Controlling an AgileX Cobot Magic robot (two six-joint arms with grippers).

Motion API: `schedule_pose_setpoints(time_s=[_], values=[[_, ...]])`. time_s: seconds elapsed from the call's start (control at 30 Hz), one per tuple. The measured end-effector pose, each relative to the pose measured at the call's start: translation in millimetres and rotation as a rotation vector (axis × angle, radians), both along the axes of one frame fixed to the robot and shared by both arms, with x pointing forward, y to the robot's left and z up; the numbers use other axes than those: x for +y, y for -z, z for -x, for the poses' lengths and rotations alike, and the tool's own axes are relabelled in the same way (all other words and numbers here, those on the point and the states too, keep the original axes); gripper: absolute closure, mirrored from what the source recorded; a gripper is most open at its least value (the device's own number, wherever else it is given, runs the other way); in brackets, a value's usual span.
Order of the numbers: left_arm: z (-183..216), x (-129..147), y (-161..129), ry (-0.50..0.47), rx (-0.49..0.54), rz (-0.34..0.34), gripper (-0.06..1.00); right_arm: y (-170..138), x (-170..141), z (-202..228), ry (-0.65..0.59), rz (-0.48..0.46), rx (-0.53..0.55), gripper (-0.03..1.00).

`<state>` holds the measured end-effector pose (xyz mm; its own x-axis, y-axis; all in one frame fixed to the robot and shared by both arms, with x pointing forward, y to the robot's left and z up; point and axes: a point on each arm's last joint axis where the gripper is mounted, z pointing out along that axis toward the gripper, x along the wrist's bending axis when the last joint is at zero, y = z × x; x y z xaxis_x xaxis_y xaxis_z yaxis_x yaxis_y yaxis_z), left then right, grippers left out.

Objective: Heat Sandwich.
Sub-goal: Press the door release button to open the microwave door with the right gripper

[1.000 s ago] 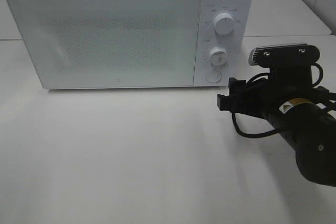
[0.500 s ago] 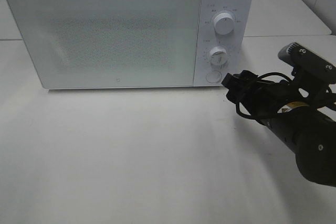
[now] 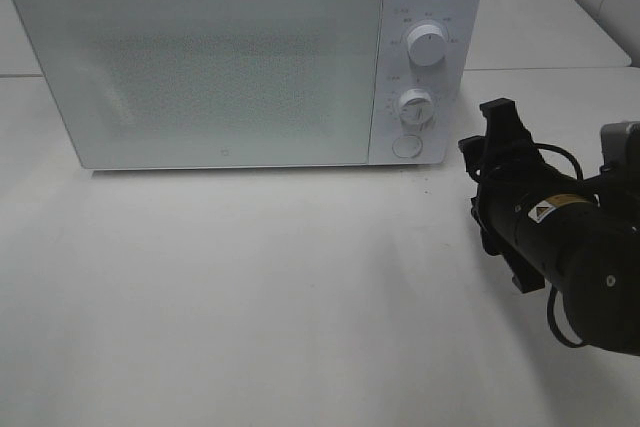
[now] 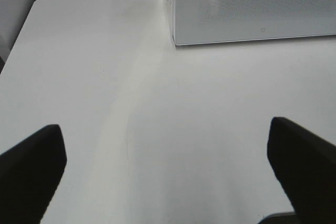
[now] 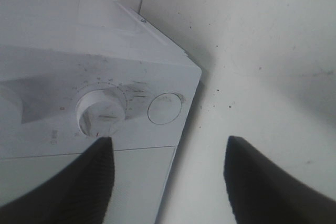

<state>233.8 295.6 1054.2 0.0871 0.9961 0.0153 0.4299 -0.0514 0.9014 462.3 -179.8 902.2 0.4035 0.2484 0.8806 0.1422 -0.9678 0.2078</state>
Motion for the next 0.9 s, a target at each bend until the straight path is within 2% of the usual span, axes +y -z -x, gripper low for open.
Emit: schedule_pose_setpoints(time_s=[0.07, 0.13, 0.17, 0.23, 0.33, 0.37, 0.47, 0.63, 0.9], values=[[0.0, 0.0, 0.0, 0.0, 0.0, 0.0, -0.04, 0.0, 0.0, 0.0, 0.014, -0.031, 0.001, 0.4], [0.0, 0.0, 0.0, 0.0, 0.0, 0.0, -0.04, 0.0, 0.0, 0.0, 0.057, -0.122, 0.006, 0.46], [0.0, 0.0, 0.0, 0.0, 0.0, 0.0, -0.04, 0.0, 0.0, 0.0, 0.065, -0.138, 0.006, 0.53], [0.0, 0.0, 0.0, 0.0, 0.0, 0.0, -0.04, 0.0, 0.0, 0.0, 0.069, -0.147, 0.007, 0.56], [0.0, 0.0, 0.0, 0.0, 0.0, 0.0, -0.04, 1.7, 0.4, 0.8, 0.074, -0.164, 0.028, 0.74], [0.0, 0.0, 0.0, 0.0, 0.0, 0.0, -0.04, 1.7, 0.4, 0.8, 0.074, -0.164, 0.028, 0.74], [0.0, 0.0, 0.0, 0.0, 0.0, 0.0, -0.04, 5.0, 1.3, 2.6, 0.078, -0.185, 0.072, 0.91], [0.0, 0.0, 0.0, 0.0, 0.0, 0.0, -0.04, 5.7, 1.5, 3.0, 0.084, -0.198, 0.082, 0.96], [0.0, 0.0, 0.0, 0.0, 0.0, 0.0, -0.04, 2.5, 5.7, -1.4, 0.081, -0.215, 0.073, 0.96]])
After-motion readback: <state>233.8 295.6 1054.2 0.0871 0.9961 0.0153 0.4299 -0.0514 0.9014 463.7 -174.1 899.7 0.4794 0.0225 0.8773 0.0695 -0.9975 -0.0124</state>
